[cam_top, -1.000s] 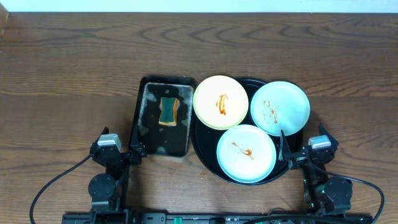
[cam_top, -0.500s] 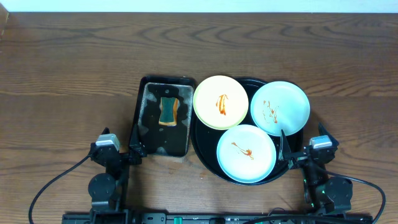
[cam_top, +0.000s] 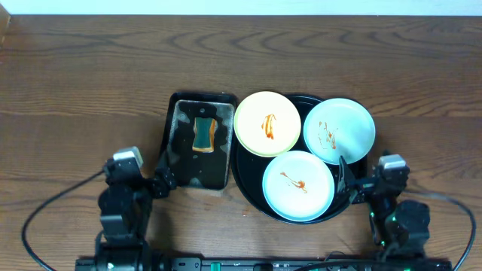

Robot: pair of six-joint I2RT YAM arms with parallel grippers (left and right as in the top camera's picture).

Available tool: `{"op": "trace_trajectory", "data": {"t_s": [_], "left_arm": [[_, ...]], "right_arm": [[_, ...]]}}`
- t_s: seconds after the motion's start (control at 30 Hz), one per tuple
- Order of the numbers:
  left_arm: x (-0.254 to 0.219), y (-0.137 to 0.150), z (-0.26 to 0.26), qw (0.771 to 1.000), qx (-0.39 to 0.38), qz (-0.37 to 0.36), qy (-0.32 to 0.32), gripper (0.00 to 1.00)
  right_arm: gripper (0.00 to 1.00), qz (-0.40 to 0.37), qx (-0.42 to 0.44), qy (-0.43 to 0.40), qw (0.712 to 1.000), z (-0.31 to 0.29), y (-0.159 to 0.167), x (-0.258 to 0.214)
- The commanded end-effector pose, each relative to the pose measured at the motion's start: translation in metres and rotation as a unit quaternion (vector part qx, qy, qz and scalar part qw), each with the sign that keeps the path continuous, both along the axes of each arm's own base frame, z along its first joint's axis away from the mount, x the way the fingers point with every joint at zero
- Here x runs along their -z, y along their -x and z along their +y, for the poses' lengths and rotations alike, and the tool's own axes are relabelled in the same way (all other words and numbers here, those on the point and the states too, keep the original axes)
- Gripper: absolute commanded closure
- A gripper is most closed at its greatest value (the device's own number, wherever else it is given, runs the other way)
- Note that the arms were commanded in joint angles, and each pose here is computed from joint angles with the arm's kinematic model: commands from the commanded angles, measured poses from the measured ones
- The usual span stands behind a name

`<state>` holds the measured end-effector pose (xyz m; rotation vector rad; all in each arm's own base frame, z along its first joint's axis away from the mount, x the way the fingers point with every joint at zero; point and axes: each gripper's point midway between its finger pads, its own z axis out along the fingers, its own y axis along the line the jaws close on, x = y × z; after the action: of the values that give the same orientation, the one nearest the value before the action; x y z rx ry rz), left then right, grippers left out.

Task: Clean dirty plates on tray and stack at the side
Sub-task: 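Move the left gripper down to the sponge in the soapy tray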

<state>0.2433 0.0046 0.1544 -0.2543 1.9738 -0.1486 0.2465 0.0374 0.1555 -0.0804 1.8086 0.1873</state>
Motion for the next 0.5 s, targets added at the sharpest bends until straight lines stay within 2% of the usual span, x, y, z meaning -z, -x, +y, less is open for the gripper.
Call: {"op": "trace_trajectory", "data": {"t_s": [0.0, 0.17, 0.23, 0.4, 0.47], "left_arm": [[-0.021, -0.009, -0.007, 0.999, 0.018, 0.024, 0.017, 0.14], [-0.023, -0.021, -0.024, 0.994, 0.061, 0.079, 0.043, 0.14], [-0.020, -0.026, -0.024, 0.989, 0.061, 0.127, 0.046, 0.14], [-0.021, -0.039, -0.024, 0.979, 0.061, 0.188, 0.048, 0.14], [-0.020, -0.043, -0.024, 0.974, 0.060, 0.212, 0.050, 0.14]], "right_arm": [[0.01, 0.023, 0.007, -0.023, 0.999, 0.000, -0.008, -0.020], [0.01, 0.119, 0.006, -0.014, 0.993, 0.002, -0.021, -0.021], [0.01, 0.185, 0.008, -0.007, 0.983, 0.003, -0.026, -0.016], [0.01, 0.308, 0.011, 0.005, 0.951, 0.003, -0.026, 0.003], [0.01, 0.334, 0.005, 0.004, 0.943, 0.006, -0.027, 0.009]]}}
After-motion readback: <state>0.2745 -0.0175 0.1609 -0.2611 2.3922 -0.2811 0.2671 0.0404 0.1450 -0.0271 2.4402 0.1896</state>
